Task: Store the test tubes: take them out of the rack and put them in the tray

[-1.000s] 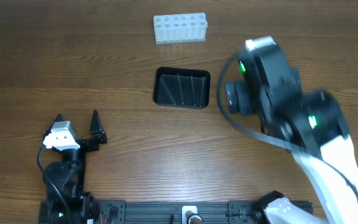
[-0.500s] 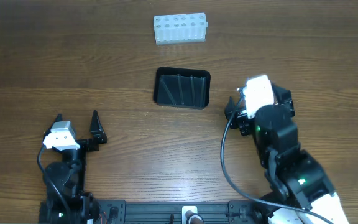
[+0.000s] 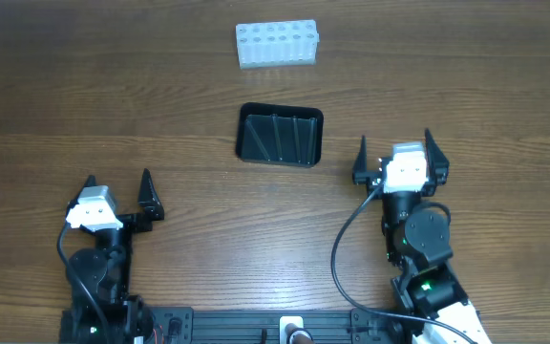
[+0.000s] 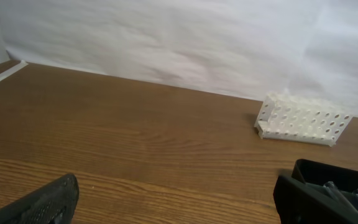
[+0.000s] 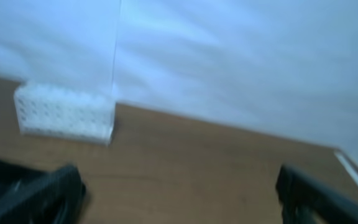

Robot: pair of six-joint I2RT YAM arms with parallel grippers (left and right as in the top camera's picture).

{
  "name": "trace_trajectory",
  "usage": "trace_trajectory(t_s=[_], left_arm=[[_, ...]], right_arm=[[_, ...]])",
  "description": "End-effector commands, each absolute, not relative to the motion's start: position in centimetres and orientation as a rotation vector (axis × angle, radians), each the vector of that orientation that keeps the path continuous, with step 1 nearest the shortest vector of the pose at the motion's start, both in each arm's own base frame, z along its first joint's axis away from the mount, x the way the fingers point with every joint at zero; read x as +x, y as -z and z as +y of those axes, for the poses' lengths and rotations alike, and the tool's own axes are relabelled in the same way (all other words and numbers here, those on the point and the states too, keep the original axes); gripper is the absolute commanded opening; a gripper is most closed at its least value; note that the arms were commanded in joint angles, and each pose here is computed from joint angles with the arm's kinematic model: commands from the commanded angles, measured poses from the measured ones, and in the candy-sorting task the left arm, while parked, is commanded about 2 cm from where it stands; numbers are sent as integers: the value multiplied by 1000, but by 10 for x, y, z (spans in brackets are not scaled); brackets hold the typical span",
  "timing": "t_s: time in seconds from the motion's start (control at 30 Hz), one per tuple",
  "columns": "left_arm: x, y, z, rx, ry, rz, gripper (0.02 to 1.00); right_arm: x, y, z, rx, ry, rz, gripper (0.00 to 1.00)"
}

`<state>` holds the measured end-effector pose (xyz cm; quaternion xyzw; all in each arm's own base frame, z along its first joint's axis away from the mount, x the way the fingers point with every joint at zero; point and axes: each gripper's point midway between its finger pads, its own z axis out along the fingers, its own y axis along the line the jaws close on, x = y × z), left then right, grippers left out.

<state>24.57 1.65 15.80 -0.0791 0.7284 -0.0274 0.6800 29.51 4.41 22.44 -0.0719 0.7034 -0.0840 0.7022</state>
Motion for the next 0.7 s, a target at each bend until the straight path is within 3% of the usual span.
trace_trajectory(t_s=[0.03,0.2,0.7], left_arm=[[246,-157,13,-150,61,1637,998],[246,-157,13,-150,61,1637,998],[246,-157,13,-150,61,1637,996]], right_arm=[[286,-193,32,-143,218,1580,991],[278,-167,12,-106,273,1615,993],[257,-151,-45,35,436,1697,993]])
